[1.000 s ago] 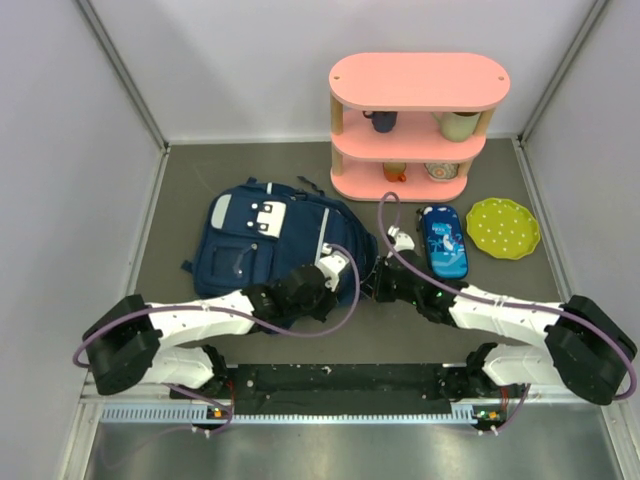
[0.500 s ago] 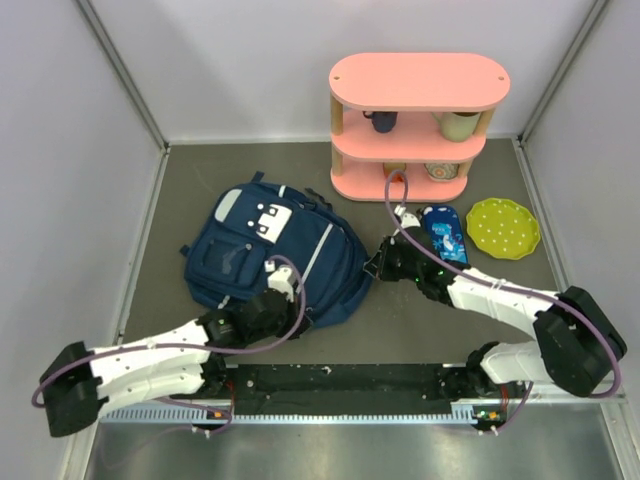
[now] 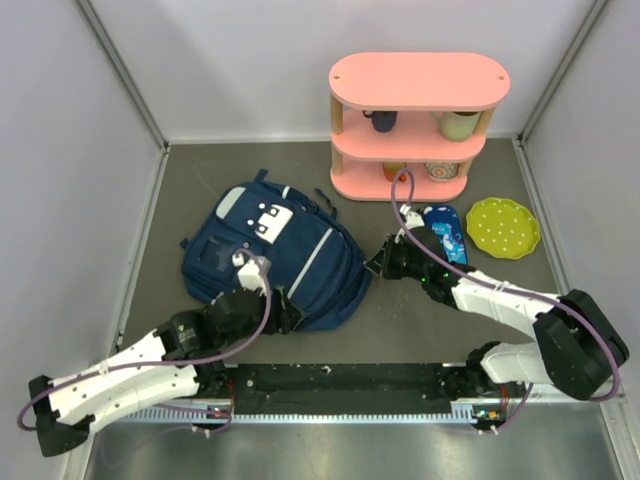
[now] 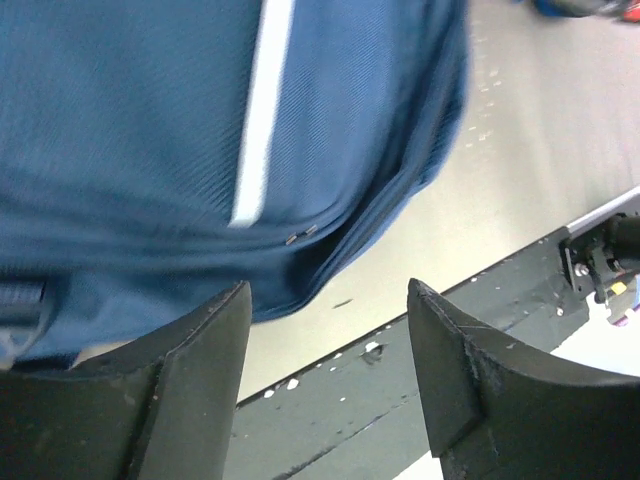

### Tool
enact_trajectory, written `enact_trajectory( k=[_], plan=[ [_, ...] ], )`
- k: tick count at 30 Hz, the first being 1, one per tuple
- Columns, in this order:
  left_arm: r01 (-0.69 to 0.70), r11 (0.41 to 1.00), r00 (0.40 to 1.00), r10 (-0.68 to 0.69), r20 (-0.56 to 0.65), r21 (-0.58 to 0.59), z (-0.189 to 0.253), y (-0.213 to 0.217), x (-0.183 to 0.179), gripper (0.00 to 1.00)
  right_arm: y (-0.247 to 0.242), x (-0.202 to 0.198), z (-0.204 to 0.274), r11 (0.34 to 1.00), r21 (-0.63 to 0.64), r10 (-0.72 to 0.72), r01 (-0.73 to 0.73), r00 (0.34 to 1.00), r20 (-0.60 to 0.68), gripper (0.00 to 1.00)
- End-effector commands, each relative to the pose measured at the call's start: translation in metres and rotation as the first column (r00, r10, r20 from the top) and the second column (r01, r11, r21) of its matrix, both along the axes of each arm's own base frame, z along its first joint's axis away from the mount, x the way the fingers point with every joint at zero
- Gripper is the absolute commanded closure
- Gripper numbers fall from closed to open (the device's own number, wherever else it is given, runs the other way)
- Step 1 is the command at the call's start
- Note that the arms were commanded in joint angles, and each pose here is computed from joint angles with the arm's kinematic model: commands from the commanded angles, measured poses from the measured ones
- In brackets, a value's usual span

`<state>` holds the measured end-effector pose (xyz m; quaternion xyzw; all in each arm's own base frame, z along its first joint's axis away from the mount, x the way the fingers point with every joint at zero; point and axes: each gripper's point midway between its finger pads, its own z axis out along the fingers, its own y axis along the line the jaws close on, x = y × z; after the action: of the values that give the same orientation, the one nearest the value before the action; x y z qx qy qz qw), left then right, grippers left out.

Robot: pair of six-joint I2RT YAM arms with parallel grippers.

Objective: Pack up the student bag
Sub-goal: Zip the student bag at the center of the board.

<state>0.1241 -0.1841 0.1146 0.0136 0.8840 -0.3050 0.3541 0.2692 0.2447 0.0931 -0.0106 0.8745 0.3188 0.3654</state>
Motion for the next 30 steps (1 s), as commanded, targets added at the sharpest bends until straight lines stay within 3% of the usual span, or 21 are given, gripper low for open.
enact_trajectory(
  k=[1, 3, 6, 11, 19, 22, 23, 25, 26, 27, 30],
  plan=[
    [0.165, 0.985, 0.970, -0.170, 0.174, 0.041, 0.058, -0.048, 0.024, 0.32, -0.005, -0.009, 0.002, 1.000, 0.022, -0.014, 0.014, 1.000, 0.027, 1.00],
    [0.225, 0.974, 0.942, -0.223, 0.252, 0.024, 0.086, -0.075, 0.036, 0.31, -0.010, -0.012, -0.004, 1.000, 0.008, -0.025, 0.025, 1.000, 0.018, 1.00],
    [0.306, 0.951, 0.905, -0.307, 0.295, 0.052, 0.089, -0.114, 0.050, 0.30, -0.012, -0.012, -0.002, 0.999, 0.006, -0.034, 0.034, 0.999, 0.026, 1.00],
    [0.414, 0.903, 0.874, -0.429, 0.227, 0.114, 0.056, -0.155, 0.056, 0.30, -0.012, -0.010, 0.002, 1.000, -0.001, -0.025, 0.025, 0.999, 0.040, 1.00],
    [0.423, 0.895, 0.878, -0.443, 0.180, 0.143, 0.017, -0.175, 0.066, 0.32, -0.011, -0.010, 0.010, 1.000, 0.009, -0.016, 0.016, 0.998, 0.058, 1.00],
    [0.406, 0.900, 0.891, -0.428, 0.149, 0.156, 0.002, -0.180, 0.071, 0.42, -0.012, -0.011, 0.012, 1.000, 0.014, -0.018, 0.017, 0.998, 0.062, 1.00],
    [0.405, 0.899, 0.895, -0.427, 0.127, 0.168, -0.005, -0.178, 0.071, 0.59, -0.012, -0.011, 0.012, 1.000, 0.014, -0.017, 0.016, 0.998, 0.064, 1.00],
    [0.393, 0.903, 0.907, -0.412, 0.089, 0.174, -0.016, -0.174, 0.068, 0.79, -0.011, -0.009, 0.012, 1.000, 0.011, -0.020, 0.019, 0.998, 0.062, 1.00],
    [0.390, 0.905, 0.910, -0.407, 0.077, 0.173, -0.020, -0.171, 0.066, 0.95, -0.010, -0.008, 0.014, 1.000, 0.012, -0.017, 0.016, 0.998, 0.066, 1.00],
    [0.384, 0.908, 0.914, -0.400, 0.072, 0.168, -0.020, -0.168, 0.064, 1.00, -0.010, -0.007, 0.010, 1.000, -0.001, -0.014, 0.015, 0.998, 0.059, 1.00],
    [0.369, 0.920, 0.927, -0.374, 0.017, 0.135, -0.032, -0.149, 0.045, 1.00, -0.009, -0.001, 0.007, 1.000, -0.013, -0.021, 0.022, 0.998, 0.056, 1.00]
  ],
)
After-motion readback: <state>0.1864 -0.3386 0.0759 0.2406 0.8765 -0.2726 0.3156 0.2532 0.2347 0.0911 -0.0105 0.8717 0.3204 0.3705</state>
